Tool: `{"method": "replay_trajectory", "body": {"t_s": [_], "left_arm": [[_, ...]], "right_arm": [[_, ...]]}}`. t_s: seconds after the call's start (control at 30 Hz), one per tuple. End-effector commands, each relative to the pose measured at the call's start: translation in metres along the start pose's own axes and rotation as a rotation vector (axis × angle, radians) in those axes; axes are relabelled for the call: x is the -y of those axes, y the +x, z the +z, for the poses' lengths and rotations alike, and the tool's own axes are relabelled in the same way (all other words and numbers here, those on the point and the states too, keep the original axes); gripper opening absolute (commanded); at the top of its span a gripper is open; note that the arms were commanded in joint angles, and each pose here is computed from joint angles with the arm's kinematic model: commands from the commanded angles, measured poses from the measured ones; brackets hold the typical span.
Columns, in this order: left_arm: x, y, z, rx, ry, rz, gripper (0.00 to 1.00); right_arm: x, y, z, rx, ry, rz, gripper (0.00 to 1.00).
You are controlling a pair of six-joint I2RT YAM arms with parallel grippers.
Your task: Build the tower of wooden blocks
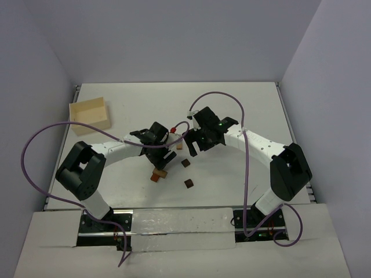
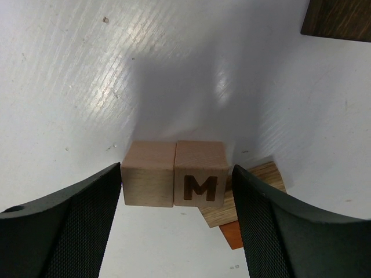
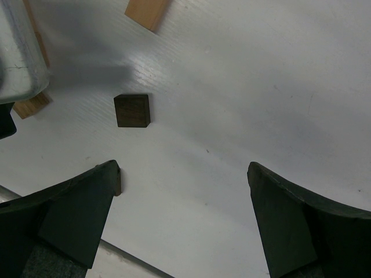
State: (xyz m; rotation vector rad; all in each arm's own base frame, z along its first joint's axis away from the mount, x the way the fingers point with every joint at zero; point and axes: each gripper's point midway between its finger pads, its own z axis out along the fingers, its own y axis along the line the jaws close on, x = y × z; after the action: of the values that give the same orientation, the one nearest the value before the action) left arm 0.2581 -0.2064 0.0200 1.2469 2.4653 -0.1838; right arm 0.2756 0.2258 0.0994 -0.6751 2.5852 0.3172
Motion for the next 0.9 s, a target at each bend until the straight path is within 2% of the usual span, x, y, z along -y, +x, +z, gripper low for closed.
{"method": "replay_trajectory", "body": {"t_s": [0.0,0.4,0.53,0.63,0.67,0.87], "left_arm": [[0.002,-0.015,-0.010,0.030,0.002,-0.043,0.80],[-0.001,-0.015,-0.006,0.025,-0.009,-0.034,0.76],[-0.001,-0.016,-0.004,0.025,-0.003,-0.015,0.70],[0.001,-0.017,-0.005,0.029,0.009,-0.006,0.61],[0.001,-0.017,-0.007,0.030,0.012,-0.004,0.61],[-0.001,-0.029,-0.028,0.072,0.015,0.065,0.29]], "right_arm": [[0.001,-0.019,-0.010,0.055,0.005,0.001,1.00],[0.001,-0.019,-0.012,0.061,0.008,-0.001,1.00],[0.002,-0.018,-0.011,0.060,0.011,-0.002,1.00],[0.004,-0.018,-0.012,0.063,0.014,0.000,1.00],[0.004,-0.018,-0.012,0.063,0.014,0.000,1.00],[0.013,-0.022,-0.019,0.079,-0.010,0.058,1.00]]}}
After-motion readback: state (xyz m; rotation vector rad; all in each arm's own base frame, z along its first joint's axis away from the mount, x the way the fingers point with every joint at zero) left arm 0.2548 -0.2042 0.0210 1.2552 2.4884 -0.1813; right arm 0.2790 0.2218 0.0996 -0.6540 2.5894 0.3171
